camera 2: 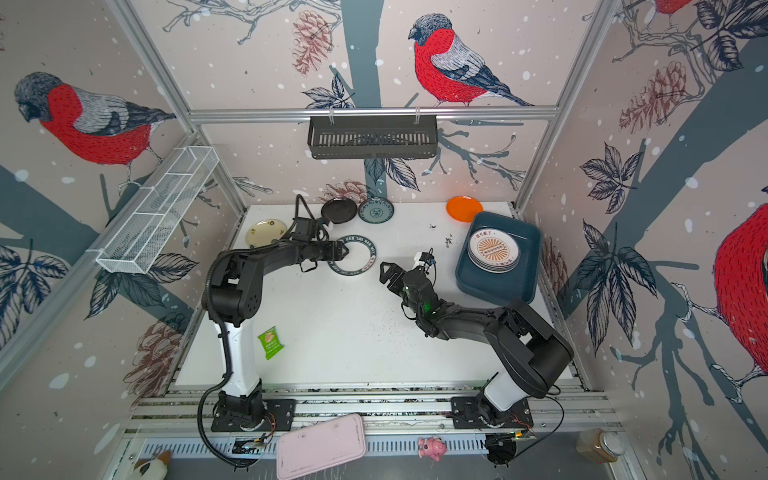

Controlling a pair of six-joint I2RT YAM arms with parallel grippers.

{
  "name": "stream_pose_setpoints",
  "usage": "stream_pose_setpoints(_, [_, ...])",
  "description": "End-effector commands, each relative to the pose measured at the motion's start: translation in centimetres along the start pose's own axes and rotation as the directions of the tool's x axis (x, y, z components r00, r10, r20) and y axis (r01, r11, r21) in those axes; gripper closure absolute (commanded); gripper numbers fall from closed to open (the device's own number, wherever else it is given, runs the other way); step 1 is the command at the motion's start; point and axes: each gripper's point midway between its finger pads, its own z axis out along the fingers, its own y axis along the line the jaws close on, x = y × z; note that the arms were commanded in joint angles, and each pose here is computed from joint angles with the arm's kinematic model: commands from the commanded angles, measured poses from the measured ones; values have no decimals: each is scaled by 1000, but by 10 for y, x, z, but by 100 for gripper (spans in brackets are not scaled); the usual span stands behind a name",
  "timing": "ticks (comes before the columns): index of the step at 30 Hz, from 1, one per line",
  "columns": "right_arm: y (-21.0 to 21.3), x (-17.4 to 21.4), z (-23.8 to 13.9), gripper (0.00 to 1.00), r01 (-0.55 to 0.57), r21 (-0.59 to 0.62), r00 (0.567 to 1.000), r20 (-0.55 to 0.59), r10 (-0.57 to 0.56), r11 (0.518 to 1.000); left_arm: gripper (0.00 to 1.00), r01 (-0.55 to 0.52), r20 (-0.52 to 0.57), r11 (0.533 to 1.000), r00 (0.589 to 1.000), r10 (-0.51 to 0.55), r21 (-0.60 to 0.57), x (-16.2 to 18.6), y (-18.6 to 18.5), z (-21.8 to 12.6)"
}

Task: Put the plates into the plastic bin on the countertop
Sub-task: 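Lift the green-rimmed plate toward the right gripper while the right gripper reaches to it, then close the right gripper on the plate rim while the left gripper opens and draws back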

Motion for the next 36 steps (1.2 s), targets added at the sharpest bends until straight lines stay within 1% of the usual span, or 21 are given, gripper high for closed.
stream_pose_setpoints(1, [-22, -5, -2, 4, 39, 97, 999, -1, -39, 994, 14, -35, -186, 999, 982, 36, 7, 44, -30, 3])
stream_pose_setpoints(3, [-31, -10, -2, 4, 38, 132, 999, 3, -39, 991, 14, 13, -185, 1000, 983, -8, 24, 41, -40, -3])
stream_pose_setpoints(5, [-42, -14, 0, 4, 37, 168, 999, 2, -38, 985, 15, 48, -156, 998, 987, -42, 36, 32, -48, -17])
stream_pose_setpoints(7, [-51, -17, 2, 5, 34, 193, 999, 1, -35, 981, 14, 79, -111, 997, 991, -77, 15, 17, -54, -42])
stream_pose_setpoints(8, [-53, -18, 4, 5, 34, 198, 999, -2, -34, 980, 14, 98, -95, 995, 991, -98, -8, 13, -55, -54])
stream_pose_setpoints(9, [-55, -19, 6, 5, 37, 201, 999, -6, -37, 979, 14, 114, -83, 993, 990, -114, -8, 12, -59, -68])
stream_pose_setpoints(12, [-58, -18, 15, 7, 59, 209, 998, -38, -52, 976, 13, 135, -55, 990, 990, -132, 43, 19, -77, -110])
stream_pose_setpoints(15, [-61, -17, 22, 7, 83, 238, 996, -61, -71, 968, 11, 115, 35, 987, 992, -120, 116, 24, -97, -159])
stream_pose_setpoints(18, [-66, -17, 28, 8, 97, 261, 994, -75, -80, 960, 8, 62, 153, 982, 984, -90, 177, 28, -115, -205])
stream_pose_setpoints(20, [-71, -19, 31, 10, 95, 286, 994, -81, -75, 954, 6, 20, 240, 979, 968, -70, 203, 31, -122, -230])
stream_pose_setpoints(22, [-78, -19, 33, 10, 96, 310, 993, -89, -71, 946, 4, -36, 334, 976, 942, -40, 217, 33, -129, -254])
stream_pose_setpoints(24, [-84, -19, 33, 11, 96, 334, 993, -93, -69, 938, 4, -66, 393, 978, 919, -17, 196, 35, -128, -271])
stream_pose_setpoints(28, [-89, -20, 38, 13, 93, 356, 994, -91, -64, 930, 4, -113, 418, 976, 908, 25, 186, 43, -132, -285])
stream_pose_setpoints(36, [-98, -19, 58, 20, 99, 409, 992, -110, -59, 907, 4, -118, 433, 977, 901, 31, 177, 53, -127, -283])
